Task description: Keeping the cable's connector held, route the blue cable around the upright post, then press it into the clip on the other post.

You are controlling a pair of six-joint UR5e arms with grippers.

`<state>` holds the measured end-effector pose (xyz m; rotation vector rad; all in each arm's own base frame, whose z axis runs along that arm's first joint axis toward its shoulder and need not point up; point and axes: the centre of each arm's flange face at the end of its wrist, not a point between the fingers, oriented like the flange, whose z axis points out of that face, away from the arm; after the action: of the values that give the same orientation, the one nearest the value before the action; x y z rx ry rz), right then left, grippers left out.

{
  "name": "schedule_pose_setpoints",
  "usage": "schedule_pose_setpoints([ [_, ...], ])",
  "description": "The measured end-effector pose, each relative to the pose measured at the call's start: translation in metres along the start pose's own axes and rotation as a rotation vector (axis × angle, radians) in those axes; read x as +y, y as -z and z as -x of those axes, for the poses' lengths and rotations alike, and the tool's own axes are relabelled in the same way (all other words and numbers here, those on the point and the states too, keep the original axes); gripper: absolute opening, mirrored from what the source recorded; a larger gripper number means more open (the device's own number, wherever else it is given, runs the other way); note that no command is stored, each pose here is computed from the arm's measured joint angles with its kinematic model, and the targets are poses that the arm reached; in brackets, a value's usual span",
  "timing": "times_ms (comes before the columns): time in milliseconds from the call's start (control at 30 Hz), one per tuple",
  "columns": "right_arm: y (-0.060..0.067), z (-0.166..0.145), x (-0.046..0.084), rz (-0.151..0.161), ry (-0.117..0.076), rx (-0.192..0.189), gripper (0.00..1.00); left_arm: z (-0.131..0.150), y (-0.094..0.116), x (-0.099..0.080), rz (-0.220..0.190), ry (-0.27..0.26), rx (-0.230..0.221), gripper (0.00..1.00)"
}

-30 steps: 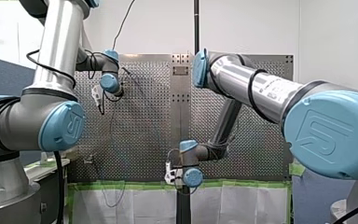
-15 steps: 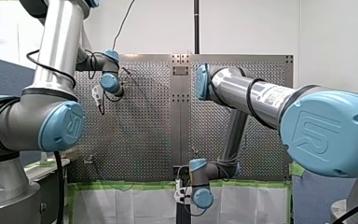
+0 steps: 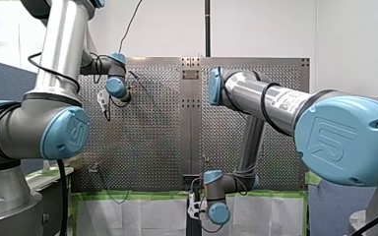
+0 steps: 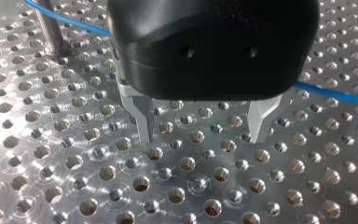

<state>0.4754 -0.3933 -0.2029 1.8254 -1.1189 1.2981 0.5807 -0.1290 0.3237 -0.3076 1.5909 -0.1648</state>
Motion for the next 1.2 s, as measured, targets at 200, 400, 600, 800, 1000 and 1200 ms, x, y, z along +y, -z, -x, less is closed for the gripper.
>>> schedule_pose_setpoints([
  [200, 0.008, -0.011, 0.006, 0.015, -0.009, 0.030, 0.00, 0.000, 0.000, 0.000, 0.001, 0.001, 0.000, 1.00],
  [400, 0.015, -0.033, 0.015, 0.049, -0.026, 0.079, 0.00, 0.000, 0.001, 0.000, 0.003, 0.002, 0.004, 1.00],
  [600, 0.021, -0.055, 0.025, 0.072, -0.047, 0.129, 0.00, -0.001, 0.002, 0.001, 0.013, 0.004, 0.014, 1.00],
  [800, 0.030, -0.075, 0.029, 0.077, -0.059, 0.176, 0.00, -0.002, 0.003, 0.003, 0.032, 0.007, 0.025, 1.00],
  [1000, 0.040, -0.095, 0.035, 0.080, -0.071, 0.222, 0.00, -0.003, 0.005, 0.004, 0.042, 0.006, 0.032, 1.00],
  [1200, 0.049, -0.114, 0.042, 0.085, -0.081, 0.267, 0.00, -0.004, 0.006, 0.005, 0.049, 0.006, 0.040, 1.00],
])
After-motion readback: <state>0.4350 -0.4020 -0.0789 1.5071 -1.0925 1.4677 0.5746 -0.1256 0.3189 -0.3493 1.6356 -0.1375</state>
